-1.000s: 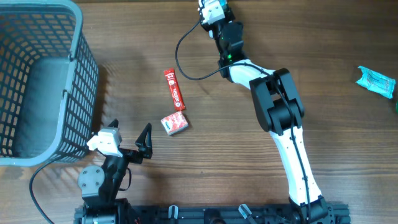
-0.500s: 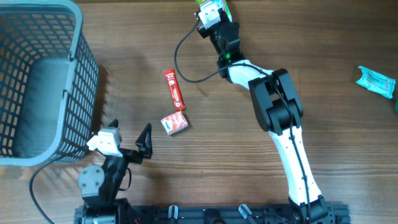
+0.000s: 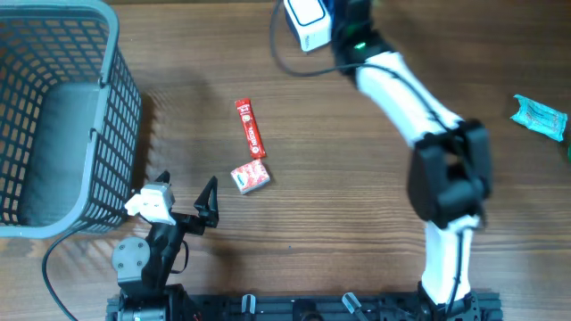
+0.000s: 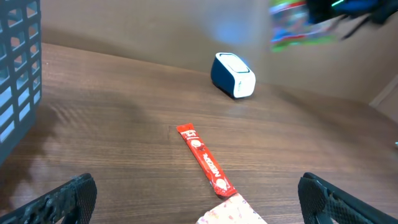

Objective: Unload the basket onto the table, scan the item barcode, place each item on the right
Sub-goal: 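Carry the Haribo bag right and drop it at the table edge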

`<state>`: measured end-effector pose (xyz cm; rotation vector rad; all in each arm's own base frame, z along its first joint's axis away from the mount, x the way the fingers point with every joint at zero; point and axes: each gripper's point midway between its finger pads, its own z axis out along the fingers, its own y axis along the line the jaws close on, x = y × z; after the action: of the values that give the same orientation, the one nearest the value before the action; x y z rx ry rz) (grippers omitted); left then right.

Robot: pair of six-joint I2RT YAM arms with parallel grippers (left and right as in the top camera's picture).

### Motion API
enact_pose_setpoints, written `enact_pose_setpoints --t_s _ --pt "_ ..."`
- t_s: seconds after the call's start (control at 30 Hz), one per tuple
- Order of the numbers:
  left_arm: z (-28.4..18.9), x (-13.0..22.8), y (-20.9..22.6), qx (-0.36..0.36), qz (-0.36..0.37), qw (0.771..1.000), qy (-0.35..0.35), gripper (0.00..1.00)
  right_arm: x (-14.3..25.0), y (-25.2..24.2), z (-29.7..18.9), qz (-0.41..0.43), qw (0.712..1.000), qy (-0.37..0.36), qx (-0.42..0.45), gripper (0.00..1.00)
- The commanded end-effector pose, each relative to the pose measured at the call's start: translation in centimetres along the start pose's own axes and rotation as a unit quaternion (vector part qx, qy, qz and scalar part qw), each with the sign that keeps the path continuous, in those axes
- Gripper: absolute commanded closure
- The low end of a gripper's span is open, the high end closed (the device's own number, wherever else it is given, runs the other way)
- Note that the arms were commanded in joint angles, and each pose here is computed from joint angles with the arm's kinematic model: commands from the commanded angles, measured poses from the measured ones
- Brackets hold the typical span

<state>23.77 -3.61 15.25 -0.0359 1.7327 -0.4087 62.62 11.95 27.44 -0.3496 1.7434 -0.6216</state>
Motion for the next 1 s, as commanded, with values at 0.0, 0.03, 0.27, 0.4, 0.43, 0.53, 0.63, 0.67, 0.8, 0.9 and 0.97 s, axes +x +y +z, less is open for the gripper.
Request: enact_pose_setpoints --t_s 0.0,0.03,0.27,0.4,0.43,0.53,0.63,0.67,0.8,0.9,0.97 --pt "0.0 0.1 0.2 -0.003 0.007 1.0 0.0 0.0 7.7 -11.8 0.3 0.01 0.978 0.147 0.146 0.96" --pt "0.0 0.1 0.2 -0.003 0.007 1.0 0.0 0.0 11.3 -13.9 0.5 0.019 0.967 0.197 0.158 0.96" --pt "0.0 0.1 0.2 -0.003 0.007 1.0 0.0 0.0 29.0 -18.8 0.1 0.173 0.913 0.35 0.118 0.96" --pt "0.0 0.1 0.2 -0.003 0.007 1.0 0.0 0.0 37.2 -22.1 -2.3 0.176 0.884 0.407 0.149 0.96" --pt "0.0 0.1 0.2 -0.003 0.007 1.0 0.0 0.0 38.6 -22.6 -2.9 0.175 0.879 0.417 0.153 0.96" --pt "0.0 0.1 0.2 -0.003 0.007 1.0 0.0 0.0 40.3 -24.0 -3.8 0.181 0.869 0.43 0.165 0.92" --pt "0.0 0.1 0.2 -0.003 0.007 1.0 0.0 0.0 36.5 -24.1 -3.3 0.194 0.887 0.393 0.146 0.09" --pt "0.0 0.1 0.2 -0.003 0.007 1.0 0.0 0.0 34.1 -23.5 -2.9 0.203 0.899 0.368 0.121 0.0" --pt "0.0 0.1 0.2 -0.003 0.007 1.0 0.0 0.0 17.9 -13.3 -5.6 0.254 0.927 0.22 -0.169 0.0" --pt "0.0 0.1 0.2 -0.003 0.007 1.0 0.0 0.0 9.8 -2.7 -13.2 0.271 0.844 0.171 -0.431 0.0" --pt "0.0 0.1 0.2 -0.003 0.007 1.0 0.0 0.0 7.1 2.3 -17.3 0.271 0.779 0.155 -0.544 0.0"
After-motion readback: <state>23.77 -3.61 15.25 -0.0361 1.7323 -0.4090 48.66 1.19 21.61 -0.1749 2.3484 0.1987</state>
